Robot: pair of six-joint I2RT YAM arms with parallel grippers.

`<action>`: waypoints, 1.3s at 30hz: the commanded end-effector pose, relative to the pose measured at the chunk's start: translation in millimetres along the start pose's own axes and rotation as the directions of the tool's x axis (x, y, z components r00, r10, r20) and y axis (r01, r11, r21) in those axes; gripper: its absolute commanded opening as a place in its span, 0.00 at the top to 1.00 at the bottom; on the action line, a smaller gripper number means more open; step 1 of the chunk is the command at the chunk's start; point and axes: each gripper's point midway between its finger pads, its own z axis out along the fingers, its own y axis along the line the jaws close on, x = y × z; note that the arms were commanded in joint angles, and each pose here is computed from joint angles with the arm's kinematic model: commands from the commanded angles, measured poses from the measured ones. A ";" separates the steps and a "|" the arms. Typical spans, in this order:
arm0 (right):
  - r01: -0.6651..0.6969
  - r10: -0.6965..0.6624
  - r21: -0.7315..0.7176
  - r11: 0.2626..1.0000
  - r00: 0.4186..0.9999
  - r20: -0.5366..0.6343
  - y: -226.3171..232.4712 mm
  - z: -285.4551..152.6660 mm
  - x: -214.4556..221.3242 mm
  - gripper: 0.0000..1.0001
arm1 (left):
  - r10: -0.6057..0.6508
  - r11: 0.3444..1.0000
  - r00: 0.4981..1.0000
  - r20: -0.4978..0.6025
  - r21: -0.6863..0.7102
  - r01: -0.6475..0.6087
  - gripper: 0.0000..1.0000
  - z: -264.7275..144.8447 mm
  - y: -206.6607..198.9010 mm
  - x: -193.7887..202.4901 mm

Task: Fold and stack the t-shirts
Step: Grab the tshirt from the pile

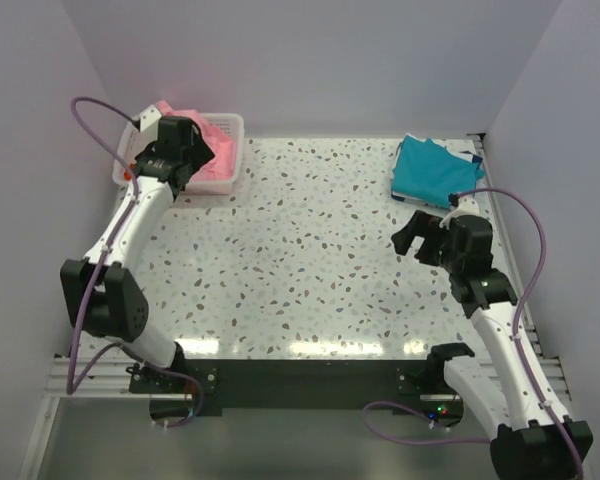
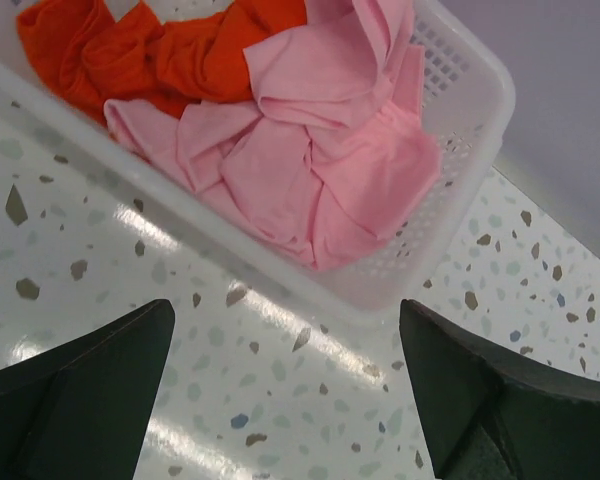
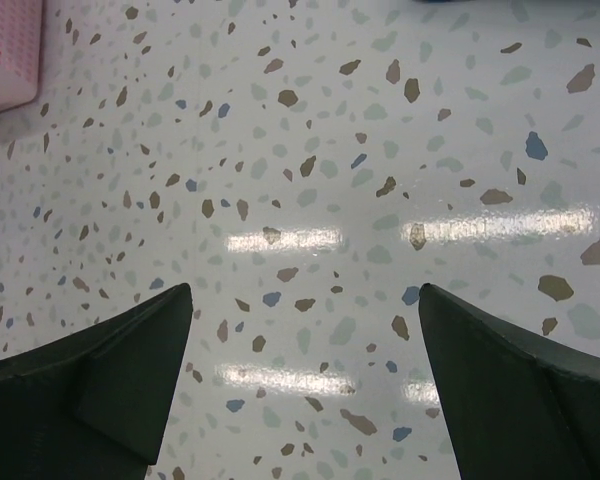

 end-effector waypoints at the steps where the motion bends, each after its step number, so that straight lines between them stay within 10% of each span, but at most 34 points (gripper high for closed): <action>1: 0.013 -0.010 -0.046 0.999 0.998 0.056 8.8 -1.7 -11.7 0.01 | 0.059 0.996 0.996 0.063 0.059 -0.063 0.00 37.8 -27.0 -32.8; 11: 0.019 -0.018 -0.139 0.990 1.000 0.012 22.1 10.2 -0.6 0.01 | 0.063 0.996 0.995 0.075 0.052 -0.067 0.00 183.5 -70.3 -42.5; 27: -0.002 -0.003 -0.127 0.992 0.999 -0.043 16.2 26.1 13.7 0.01 | -0.110 0.993 0.961 0.255 0.058 0.099 0.05 273.0 -69.3 -32.1; 39: -0.018 0.008 -0.116 0.993 0.997 -0.082 12.0 33.6 23.6 0.01 | -0.163 0.982 0.915 0.369 0.149 0.115 0.81 267.9 -87.5 -74.9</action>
